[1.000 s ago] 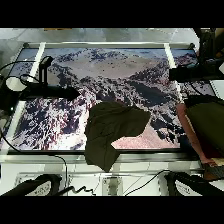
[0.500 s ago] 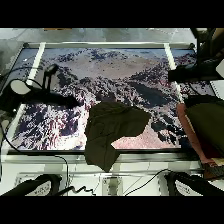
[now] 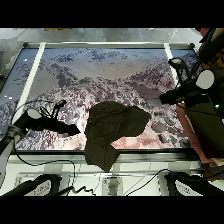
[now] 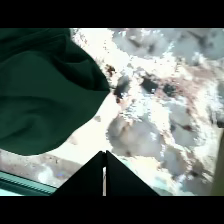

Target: Fold the clothes and pants, and hang the long-sleeved shirts on hangers.

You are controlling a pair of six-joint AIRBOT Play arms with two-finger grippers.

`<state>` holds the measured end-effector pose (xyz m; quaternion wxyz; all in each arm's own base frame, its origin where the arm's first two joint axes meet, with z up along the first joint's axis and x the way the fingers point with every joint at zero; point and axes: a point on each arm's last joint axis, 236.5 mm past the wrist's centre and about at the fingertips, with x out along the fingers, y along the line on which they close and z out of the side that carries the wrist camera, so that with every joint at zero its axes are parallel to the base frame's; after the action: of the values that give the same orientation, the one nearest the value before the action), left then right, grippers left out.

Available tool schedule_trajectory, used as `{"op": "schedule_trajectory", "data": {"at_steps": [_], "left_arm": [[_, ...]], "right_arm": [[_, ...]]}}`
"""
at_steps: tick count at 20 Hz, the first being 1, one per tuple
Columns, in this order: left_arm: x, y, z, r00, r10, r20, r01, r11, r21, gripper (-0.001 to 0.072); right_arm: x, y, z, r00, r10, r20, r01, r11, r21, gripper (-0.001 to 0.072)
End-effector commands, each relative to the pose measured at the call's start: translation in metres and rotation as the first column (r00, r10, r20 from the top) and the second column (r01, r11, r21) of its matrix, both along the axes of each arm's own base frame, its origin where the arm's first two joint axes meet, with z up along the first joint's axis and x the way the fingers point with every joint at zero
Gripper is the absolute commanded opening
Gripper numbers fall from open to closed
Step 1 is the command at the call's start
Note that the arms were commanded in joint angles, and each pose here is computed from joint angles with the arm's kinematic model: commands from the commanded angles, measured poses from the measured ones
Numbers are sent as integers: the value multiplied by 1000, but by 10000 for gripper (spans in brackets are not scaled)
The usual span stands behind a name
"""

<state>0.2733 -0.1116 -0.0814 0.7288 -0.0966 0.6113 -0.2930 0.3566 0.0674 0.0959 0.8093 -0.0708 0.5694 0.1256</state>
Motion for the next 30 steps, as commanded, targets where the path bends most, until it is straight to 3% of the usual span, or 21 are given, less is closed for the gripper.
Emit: {"op": "schedule_trajectory", "data": {"at_steps": [1,2,7,12,13,16,19,22,24,25,26,28,29,30], "left_arm": [[17,-8,-18,989,135,58,-133,990,-36,522],[21,-12,-22,986,156,57,-154,987,-45,469],[-2,-30,-53,993,94,-75,-98,994,-57,463],[-18,-37,-49,996,-11,-91,3,996,-87,433],[-18,-37,-50,996,-13,-91,5,996,-85,381],[-17,-37,-49,996,-16,-87,9,997,-83,15],[-4,-39,-27,996,-78,-50,73,993,-95,14],[19,-44,15,995,-94,34,98,989,-111,14],[31,-47,46,991,-69,117,84,989,-124,14],[31,-50,60,985,-68,157,88,988,-127,14],[29,-53,72,979,-71,189,96,988,-124,14],[24,-61,94,971,-65,230,97,987,-132,14],[20,-66,104,965,-70,252,107,985,-135,14],[17,-71,111,958,-86,275,127,983,-134,14]], "right_arm": [[1,23,-16,1000,10,-7,-9,995,96,10],[3,27,-16,1000,9,2,-9,993,118,10],[5,35,-13,1000,8,12,-10,988,153,10],[5,35,-13,1000,8,13,-10,988,153,10],[5,35,-13,1000,8,12,-10,988,153,10],[-5,42,-18,999,20,-30,-14,984,180,10],[-45,63,-49,973,167,-157,-124,960,251,10],[-69,121,-60,956,208,-209,-80,865,495,10],[-64,157,-60,969,196,-150,-80,824,561,11],[-60,172,-61,976,189,-109,-96,821,563,27],[-57,189,-61,982,168,-88,-89,818,568,94],[-54,222,-69,989,81,-123,8,805,594,341],[-59,239,-80,985,66,-160,43,802,596,410],[-69,253,-93,974,66,-216,77,802,593,415]]}}
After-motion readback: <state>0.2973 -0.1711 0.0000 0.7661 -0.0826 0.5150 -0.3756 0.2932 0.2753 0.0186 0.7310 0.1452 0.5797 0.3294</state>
